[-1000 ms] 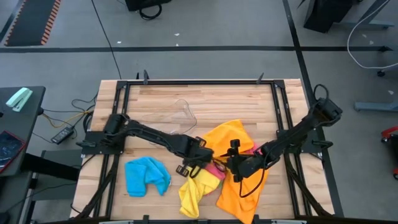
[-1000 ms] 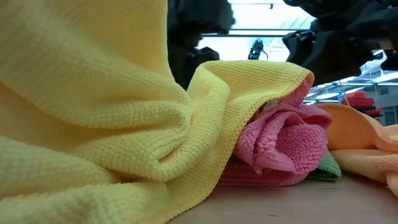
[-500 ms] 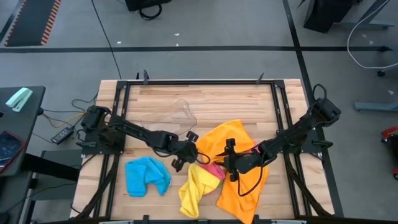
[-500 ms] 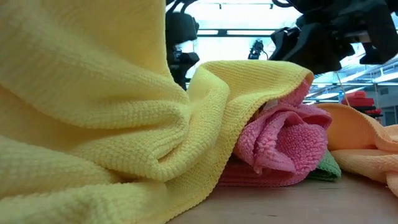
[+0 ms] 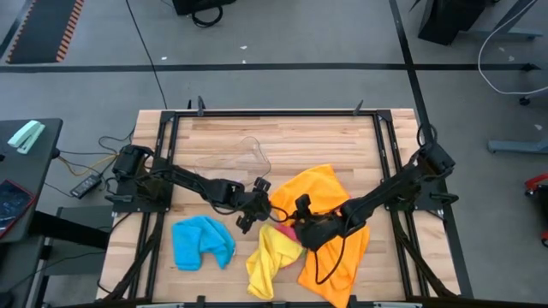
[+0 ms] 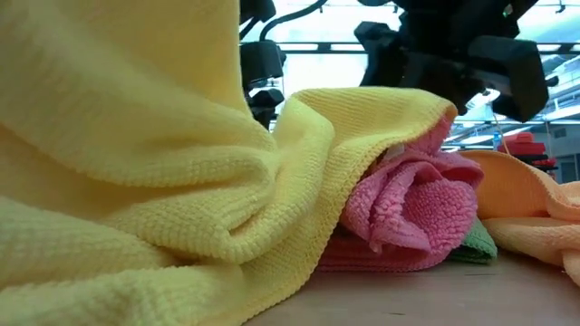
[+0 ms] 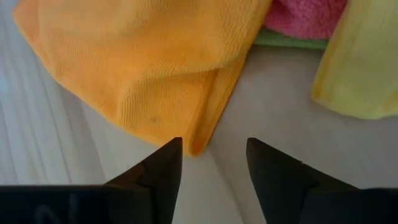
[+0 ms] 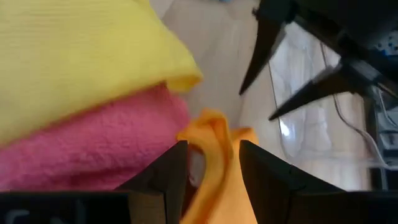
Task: Fold microfiber towels
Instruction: Fold the orange microfiber towel
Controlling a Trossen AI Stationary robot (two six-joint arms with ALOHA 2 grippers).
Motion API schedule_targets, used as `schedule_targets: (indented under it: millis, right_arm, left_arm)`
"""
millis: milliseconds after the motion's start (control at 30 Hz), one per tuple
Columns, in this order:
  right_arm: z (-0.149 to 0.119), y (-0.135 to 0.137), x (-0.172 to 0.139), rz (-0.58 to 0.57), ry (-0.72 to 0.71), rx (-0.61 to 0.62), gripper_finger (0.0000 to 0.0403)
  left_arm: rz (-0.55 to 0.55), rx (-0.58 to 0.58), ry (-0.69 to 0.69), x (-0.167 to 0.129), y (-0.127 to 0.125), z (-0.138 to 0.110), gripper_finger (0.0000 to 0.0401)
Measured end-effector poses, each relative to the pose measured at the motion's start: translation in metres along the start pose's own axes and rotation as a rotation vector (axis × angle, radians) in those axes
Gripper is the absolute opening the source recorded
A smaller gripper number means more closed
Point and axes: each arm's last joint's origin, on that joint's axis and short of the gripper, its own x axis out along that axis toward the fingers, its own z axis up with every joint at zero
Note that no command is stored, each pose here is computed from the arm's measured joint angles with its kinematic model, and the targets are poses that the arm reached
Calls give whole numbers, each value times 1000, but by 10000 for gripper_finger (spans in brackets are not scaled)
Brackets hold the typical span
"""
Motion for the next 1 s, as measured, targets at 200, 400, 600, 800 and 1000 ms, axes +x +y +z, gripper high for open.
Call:
schedule_targets:
  millis: [200,400,600,800,1000]
  right_arm:
    - [-6,-1,11,7,43,-18,155]
    - [-6,-9,17,81,10,58,147]
    - [-4,-11,15,87,-8,78,113]
    - [-4,-10,15,120,-18,101,41]
    - [-1,-15,8,119,-42,137,7]
  left_arm:
    - [3,-2,-4,0,1,0,173]
    - [3,-3,-6,0,1,0,174]
    - [3,-15,-7,0,1,0,165]
    - [-7,-20,-11,0,0,1,156]
    - [-1,64,-25,0,0,2,170]
